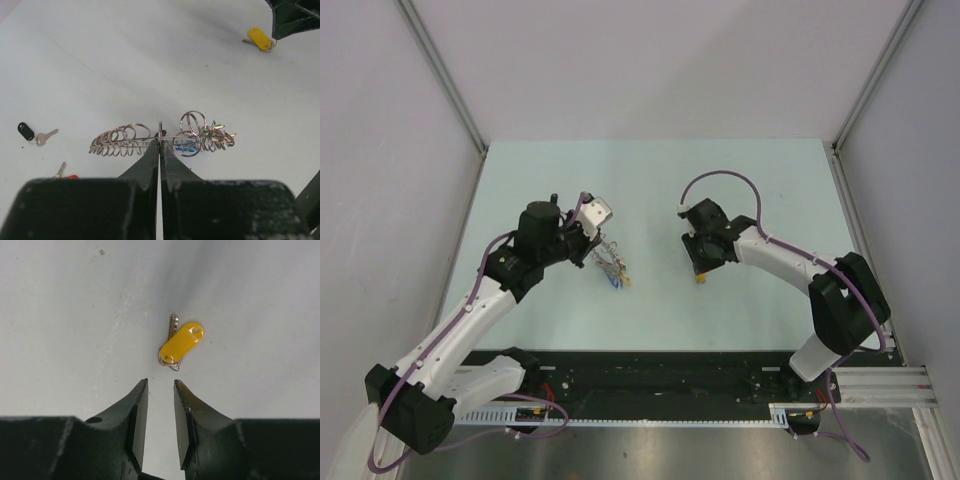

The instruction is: Put the keys on the keyring

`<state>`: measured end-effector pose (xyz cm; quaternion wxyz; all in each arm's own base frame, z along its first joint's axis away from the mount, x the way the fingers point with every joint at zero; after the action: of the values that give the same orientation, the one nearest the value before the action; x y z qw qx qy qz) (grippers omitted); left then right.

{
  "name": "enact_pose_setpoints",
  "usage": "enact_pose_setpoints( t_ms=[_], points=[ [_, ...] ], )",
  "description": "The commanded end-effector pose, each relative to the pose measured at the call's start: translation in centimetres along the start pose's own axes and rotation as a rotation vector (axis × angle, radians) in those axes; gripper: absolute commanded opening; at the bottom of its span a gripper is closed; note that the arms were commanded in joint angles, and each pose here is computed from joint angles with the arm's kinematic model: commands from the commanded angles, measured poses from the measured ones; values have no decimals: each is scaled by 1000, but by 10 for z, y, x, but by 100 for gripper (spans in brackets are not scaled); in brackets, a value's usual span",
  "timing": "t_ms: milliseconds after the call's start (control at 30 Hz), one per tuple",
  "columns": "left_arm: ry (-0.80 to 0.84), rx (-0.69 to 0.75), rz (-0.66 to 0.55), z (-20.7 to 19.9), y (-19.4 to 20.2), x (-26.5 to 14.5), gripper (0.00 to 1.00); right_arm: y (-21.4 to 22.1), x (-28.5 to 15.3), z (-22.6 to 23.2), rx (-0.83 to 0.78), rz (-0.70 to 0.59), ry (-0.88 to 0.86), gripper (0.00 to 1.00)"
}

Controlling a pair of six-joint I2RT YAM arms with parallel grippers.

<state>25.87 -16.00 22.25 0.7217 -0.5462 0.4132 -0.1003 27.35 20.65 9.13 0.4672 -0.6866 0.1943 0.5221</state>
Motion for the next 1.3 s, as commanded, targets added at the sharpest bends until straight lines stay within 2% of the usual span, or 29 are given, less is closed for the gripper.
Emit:
enact_pose_setpoints(
  t_ms=[0, 167, 367, 633, 967, 1267],
  points=[
    [0, 11, -97, 1, -24, -5, 0, 5, 0, -10, 128, -86, -21, 32],
    [6, 9, -98, 0, -24, -5, 0, 15, 5, -16, 276, -195, -154, 31],
    [6, 10, -93, 0, -22, -4, 1, 17, 12, -18, 333, -280, -259, 30],
    [9, 8, -91, 0, -22, -4, 0, 19, 21, -24, 324, -295, -291, 28],
    [13, 5, -82, 0, -20, -2, 0, 30, 36, -22, 322, -238, -342, 25],
    [13, 4, -80, 0, -20, -2, 0, 33, 43, -22, 317, -222, -351, 18]
  ],
)
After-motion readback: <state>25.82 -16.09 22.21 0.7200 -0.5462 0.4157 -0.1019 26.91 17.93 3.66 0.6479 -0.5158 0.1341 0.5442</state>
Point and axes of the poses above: each gripper's point midway between its finger pads, its own x axis out along the fingers, its own z axis along the line the jaws close on, y = z × x, the point moved 2 cm from there along -x, back along the fingers, and after that the axes turned 7 degrees about -x, right-handed, at the moved point
